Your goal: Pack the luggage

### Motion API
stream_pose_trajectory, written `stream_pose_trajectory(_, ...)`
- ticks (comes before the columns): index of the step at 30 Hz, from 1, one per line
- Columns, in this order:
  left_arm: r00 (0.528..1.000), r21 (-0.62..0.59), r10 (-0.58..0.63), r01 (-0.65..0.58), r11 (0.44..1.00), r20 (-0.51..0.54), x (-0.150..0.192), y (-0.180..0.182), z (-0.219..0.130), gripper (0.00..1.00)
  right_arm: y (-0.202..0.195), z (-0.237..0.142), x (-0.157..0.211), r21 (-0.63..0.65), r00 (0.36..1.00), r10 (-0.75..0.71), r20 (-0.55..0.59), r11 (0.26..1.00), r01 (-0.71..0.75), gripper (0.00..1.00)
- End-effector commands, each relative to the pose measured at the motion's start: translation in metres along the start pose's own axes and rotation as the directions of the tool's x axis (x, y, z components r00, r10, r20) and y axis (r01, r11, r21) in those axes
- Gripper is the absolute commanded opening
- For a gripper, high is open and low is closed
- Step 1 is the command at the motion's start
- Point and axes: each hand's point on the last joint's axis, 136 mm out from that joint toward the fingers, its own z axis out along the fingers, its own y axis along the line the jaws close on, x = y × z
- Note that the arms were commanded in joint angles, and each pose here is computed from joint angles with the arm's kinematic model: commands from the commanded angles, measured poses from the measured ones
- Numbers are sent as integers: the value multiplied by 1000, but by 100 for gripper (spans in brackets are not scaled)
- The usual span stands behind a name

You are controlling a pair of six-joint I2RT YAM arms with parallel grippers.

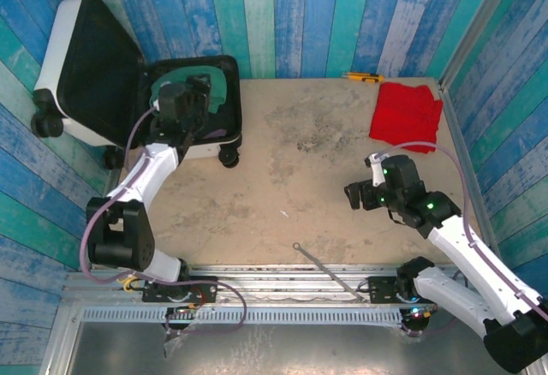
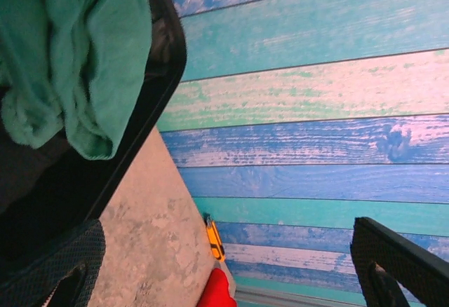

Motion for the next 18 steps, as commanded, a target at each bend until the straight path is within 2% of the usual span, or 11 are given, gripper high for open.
stream_pose_trajectory(1,989,1,123,-124,992,88,-20,-27,-26,94,0,-3,4,-10,1000,14,-3,1000,-14,100)
stream_pose_trajectory(5,950,-68,292,-286,956,114,-25,-18,-43,95,1,-2,5,-15,1000,15,-3,1000,-15,100)
stream_pose_trajectory(8,929,-121,358,-346,930,92,-21,5,-47,95,1,0,5,-11,1000,14,-4,1000,-14,100)
stream_pose_trajectory(10,920,-135,383,-371,919,80,-18,18,-47,99,1,1,5,-12,1000,12,-8,1000,-12,100)
stream_pose_trajectory(13,903,-109,425,-417,902,64,-12,32,-41,89,1,3,6,-10,1000,8,-17,1000,-8,100)
stream_pose_trajectory(18,822,-188,569,-565,804,-35,-8,64,-22,76,0,1,7,-7,1000,9,-11,1000,-9,100)
